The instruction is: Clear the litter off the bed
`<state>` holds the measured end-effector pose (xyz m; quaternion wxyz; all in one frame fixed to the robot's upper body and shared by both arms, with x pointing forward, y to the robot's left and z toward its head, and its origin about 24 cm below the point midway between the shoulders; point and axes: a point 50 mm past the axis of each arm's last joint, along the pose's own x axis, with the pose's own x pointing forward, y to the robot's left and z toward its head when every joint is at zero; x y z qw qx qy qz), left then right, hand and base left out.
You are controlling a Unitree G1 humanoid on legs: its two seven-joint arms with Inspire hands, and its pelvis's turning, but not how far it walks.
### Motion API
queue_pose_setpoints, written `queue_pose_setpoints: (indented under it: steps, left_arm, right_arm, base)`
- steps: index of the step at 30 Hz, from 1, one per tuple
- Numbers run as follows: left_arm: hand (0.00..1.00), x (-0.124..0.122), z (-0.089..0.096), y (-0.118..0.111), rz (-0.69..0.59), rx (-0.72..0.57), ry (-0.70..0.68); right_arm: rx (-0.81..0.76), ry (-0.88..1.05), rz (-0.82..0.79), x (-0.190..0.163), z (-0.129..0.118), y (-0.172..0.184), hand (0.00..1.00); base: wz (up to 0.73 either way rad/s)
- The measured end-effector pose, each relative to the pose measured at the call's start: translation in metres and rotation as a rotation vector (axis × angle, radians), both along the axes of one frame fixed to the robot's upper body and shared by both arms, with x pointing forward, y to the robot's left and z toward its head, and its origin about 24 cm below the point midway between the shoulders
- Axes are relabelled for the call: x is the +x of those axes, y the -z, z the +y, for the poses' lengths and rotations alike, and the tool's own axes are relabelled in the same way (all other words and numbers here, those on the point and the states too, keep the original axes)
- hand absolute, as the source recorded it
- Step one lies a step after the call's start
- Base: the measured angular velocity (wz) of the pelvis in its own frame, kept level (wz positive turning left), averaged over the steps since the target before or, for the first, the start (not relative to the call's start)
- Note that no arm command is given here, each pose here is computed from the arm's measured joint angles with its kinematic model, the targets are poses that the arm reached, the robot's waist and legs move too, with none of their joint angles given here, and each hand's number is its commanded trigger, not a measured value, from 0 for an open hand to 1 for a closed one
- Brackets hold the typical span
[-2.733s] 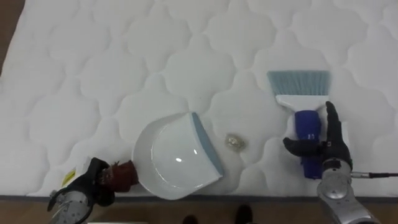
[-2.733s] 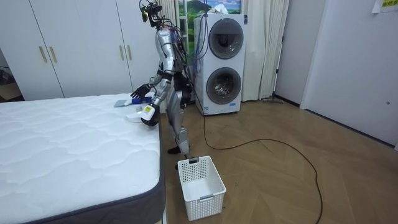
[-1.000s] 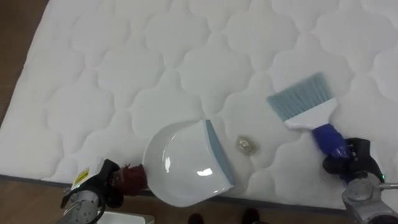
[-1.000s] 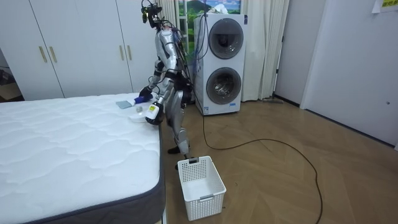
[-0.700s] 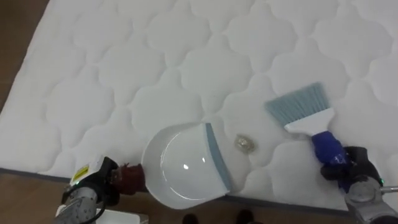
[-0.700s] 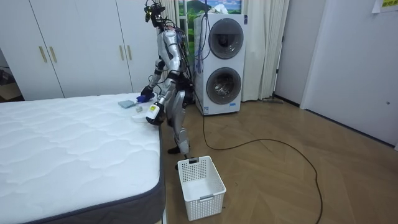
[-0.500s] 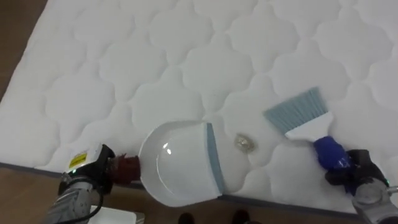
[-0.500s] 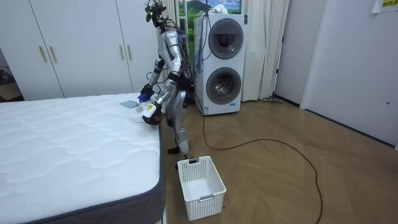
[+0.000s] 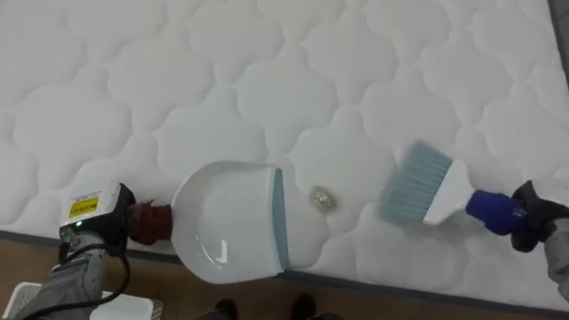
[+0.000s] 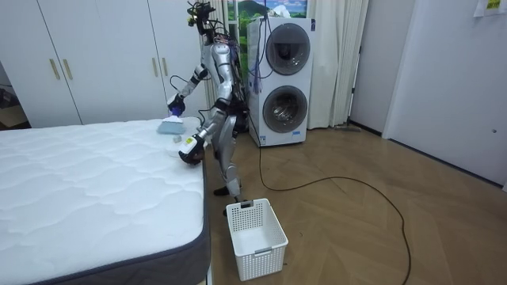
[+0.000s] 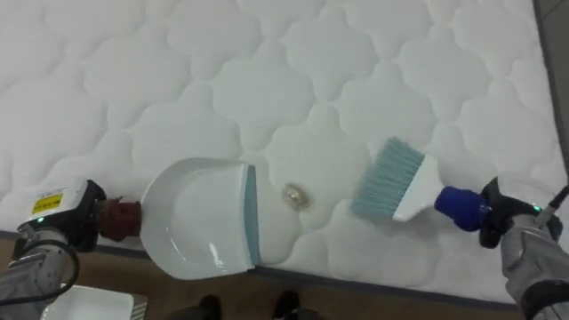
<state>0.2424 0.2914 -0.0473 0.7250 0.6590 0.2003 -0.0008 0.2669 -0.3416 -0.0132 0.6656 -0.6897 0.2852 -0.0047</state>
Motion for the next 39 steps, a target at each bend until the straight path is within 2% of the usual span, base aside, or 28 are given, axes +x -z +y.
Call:
queue_pose_setpoints:
  steps: [6,10,16,23,27,39]
  left_arm:
    - [1.00,0.003,0.001,-0.003,-0.004,0.032,0.018]
    - [1.00,0.010,0.000,-0.009,-0.020,0.072,0.054]
    - [1.00,0.012,0.003,-0.013,-0.022,0.103,0.065]
    - [1.00,0.012,0.004,-0.013,-0.019,0.106,0.060]
    - [1.00,0.010,0.005,-0.012,-0.011,0.105,0.056]
    - [1.00,0.011,0.004,-0.013,-0.028,0.106,0.052]
  right_arm:
    - [-0.196,-0.237,0.004,0.021,0.020,-0.018,1.00]
    - [-0.331,-0.342,0.013,0.028,0.023,-0.029,1.00]
    - [-0.424,-0.463,0.027,0.035,0.039,-0.035,1.00]
    - [-0.451,-0.490,0.036,0.042,0.052,-0.043,1.00]
    - [-0.449,-0.477,0.073,0.040,0.050,-0.040,1.00]
    - [-0.450,-0.471,0.043,0.040,0.049,-0.040,1.00]
  base:
    - [-0.01]
    - [-0.03]
    - [-0.03]
    - [-0.05]
    - [0.00]
    - [0.01]
